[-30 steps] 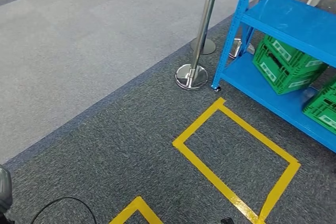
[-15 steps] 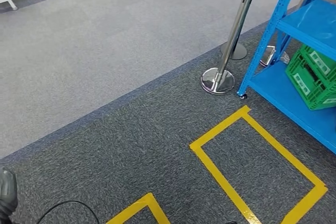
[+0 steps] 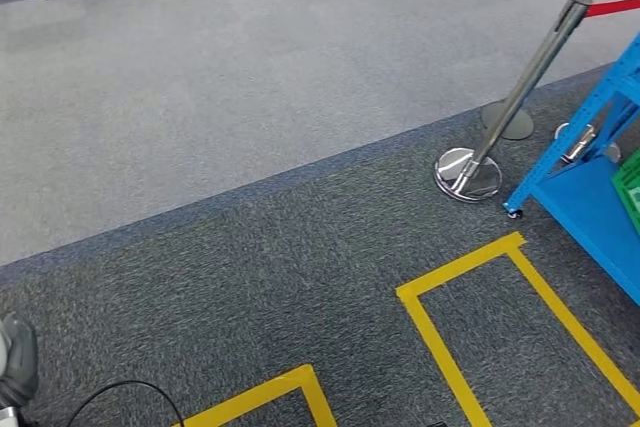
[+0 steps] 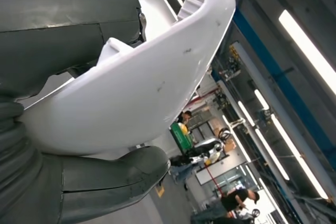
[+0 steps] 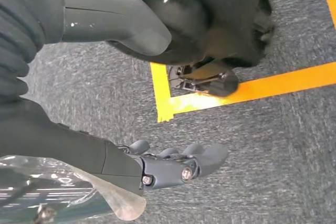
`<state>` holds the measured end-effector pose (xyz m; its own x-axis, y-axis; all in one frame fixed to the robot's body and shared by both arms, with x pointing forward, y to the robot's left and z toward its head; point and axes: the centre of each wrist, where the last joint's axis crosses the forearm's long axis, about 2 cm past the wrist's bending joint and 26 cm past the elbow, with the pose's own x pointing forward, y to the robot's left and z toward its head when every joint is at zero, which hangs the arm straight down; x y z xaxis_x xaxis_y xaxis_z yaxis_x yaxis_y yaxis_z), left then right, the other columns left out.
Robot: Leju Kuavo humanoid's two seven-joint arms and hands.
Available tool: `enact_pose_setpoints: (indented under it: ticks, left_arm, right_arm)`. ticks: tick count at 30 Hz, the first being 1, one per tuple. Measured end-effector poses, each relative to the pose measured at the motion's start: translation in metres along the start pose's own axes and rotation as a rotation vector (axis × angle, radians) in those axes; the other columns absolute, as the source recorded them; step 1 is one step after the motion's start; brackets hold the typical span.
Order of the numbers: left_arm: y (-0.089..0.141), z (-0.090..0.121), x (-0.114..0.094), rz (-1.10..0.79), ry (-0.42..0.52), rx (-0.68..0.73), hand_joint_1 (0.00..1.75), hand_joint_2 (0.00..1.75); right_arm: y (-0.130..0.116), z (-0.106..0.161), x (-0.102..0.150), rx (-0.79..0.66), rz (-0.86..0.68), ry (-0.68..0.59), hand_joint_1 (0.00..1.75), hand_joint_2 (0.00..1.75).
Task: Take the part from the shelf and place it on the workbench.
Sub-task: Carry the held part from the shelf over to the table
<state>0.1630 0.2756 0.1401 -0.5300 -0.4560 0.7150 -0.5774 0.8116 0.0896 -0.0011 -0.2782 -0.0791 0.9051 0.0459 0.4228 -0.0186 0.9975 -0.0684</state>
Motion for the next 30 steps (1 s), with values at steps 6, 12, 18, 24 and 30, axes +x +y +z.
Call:
enact_pose_setpoints:
  ticks: [6,12,18,24,30]
  left_arm:
    - [-0.0024,0.0001,0.0016,0.002,-0.005,0.002,1.75,1.75]
    - [-0.0026,-0.0002,0.0021,0.007,-0.006,0.004,1.75,1.75]
    - [-0.0033,-0.0017,0.0027,0.011,-0.016,0.006,1.75,1.75]
    - [-0.0009,-0.0038,0.0040,0.006,-0.026,0.025,1.75,1.75]
    - [0.0004,-0.0069,0.0073,0.014,-0.038,0.044,1.75,1.75]
  right_arm:
    - [0.0005,0.0014,-0.0032,0.006,0.031,0.001,0.00,1.75]
    - [0.0007,0.0006,-0.0015,0.002,0.049,-0.018,0.00,1.75]
    - [0.0013,0.0010,-0.0034,0.001,0.047,-0.017,0.00,1.75]
    - [0.0013,0.0006,-0.0042,0.003,0.044,-0.017,0.00,1.75]
    - [0.0005,-0.0003,-0.0028,-0.001,0.043,-0.028,0.00,1.75]
